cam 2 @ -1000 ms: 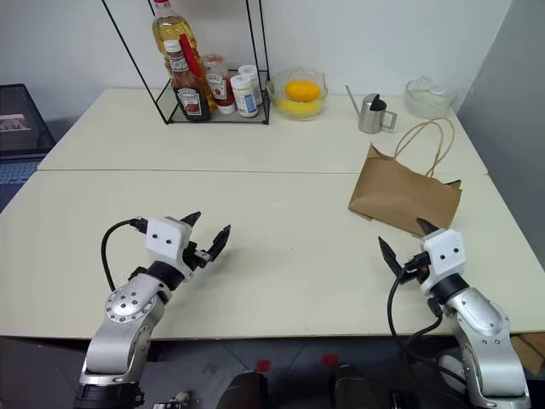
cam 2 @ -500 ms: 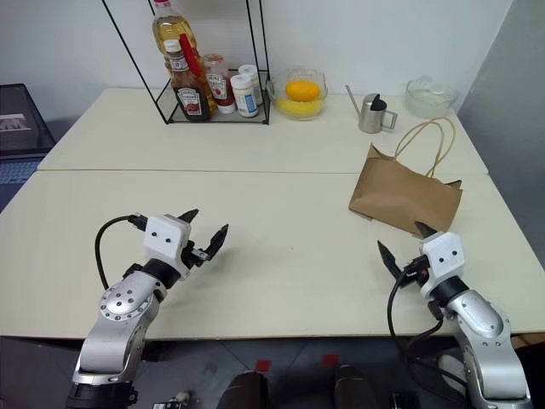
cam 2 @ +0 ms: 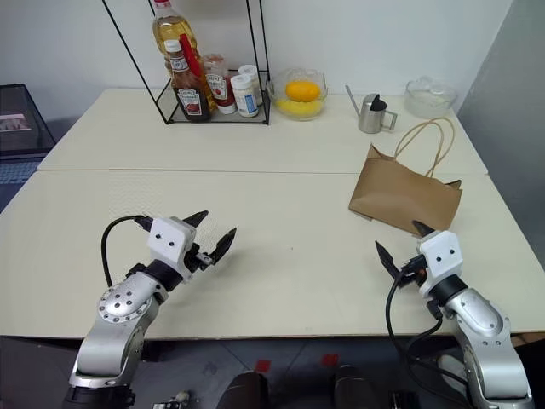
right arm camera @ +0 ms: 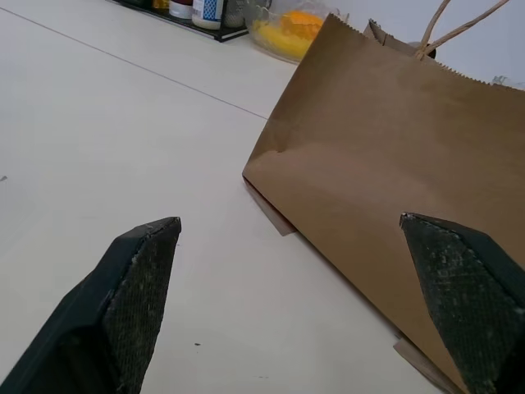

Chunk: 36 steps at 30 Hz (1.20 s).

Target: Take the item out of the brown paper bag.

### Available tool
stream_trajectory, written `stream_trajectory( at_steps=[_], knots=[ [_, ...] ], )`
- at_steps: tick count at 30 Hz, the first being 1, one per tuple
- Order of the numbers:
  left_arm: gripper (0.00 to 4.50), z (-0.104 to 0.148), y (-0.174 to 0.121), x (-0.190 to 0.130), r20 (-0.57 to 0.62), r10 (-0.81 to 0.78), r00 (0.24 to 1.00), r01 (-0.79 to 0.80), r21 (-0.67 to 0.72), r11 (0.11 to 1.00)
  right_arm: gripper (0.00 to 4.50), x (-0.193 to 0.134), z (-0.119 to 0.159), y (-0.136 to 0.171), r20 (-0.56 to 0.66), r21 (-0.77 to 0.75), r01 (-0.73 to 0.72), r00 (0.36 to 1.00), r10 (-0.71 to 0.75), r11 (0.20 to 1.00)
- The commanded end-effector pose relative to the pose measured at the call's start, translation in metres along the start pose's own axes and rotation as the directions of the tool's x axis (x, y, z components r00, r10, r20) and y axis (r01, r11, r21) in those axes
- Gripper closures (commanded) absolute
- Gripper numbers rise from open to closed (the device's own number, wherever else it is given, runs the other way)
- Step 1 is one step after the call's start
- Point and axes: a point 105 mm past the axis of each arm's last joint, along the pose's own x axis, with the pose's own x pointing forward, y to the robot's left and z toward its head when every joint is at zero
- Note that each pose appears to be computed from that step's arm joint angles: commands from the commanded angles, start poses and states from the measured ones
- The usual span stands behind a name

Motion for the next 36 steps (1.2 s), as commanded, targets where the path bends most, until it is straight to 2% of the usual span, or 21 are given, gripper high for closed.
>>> stream_trajectory(
  at_steps=[1,4,7,11,14,19,28,36],
  knots=[
    [0.93,0.024,-0.005,-0.001,0.063,-0.156,0.986,0.153,0.052,0.987,0.0,-0.004,0.019,-0.006,0.063,-0.038,0.029,0.998,-0.026,0.999],
    [0.93,0.038,0.003,0.004,0.065,-0.243,0.968,0.237,0.083,0.968,0.0,-0.005,0.034,-0.015,0.097,-0.082,0.056,0.994,-0.048,0.995],
    [0.93,0.055,0.006,0.008,0.09,-0.309,0.947,0.306,0.042,0.951,0.0,-0.006,0.051,-0.026,0.128,-0.128,0.094,0.989,-0.078,0.987],
    [0.93,0.075,-0.011,0.01,0.08,-0.486,0.87,0.485,0.03,0.874,0.0,-0.004,0.078,-0.045,0.165,-0.167,0.149,0.979,-0.121,0.975],
    [0.93,0.087,-0.027,0.013,0.044,-0.606,0.794,0.603,0.067,0.795,0.0,0.007,0.097,-0.069,0.137,-0.15,0.207,0.973,-0.187,0.967],
    [0.93,0.107,-0.034,0.022,0.089,-0.639,0.764,0.635,0.075,0.769,0.0,0.029,0.113,-0.098,0.04,-0.078,0.265,0.964,-0.263,0.961],
    [0.93,0.11,-0.042,0.025,0.098,-0.659,0.746,0.654,0.081,0.752,0.0,0.057,0.111,-0.129,-0.139,0.059,0.297,0.948,-0.286,0.953],
    [0.93,0.108,-0.042,0.026,0.086,-0.659,0.748,0.652,0.093,0.752,0.0,0.076,0.117,-0.145,-0.177,0.145,0.302,0.945,-0.275,0.942]
  ],
)
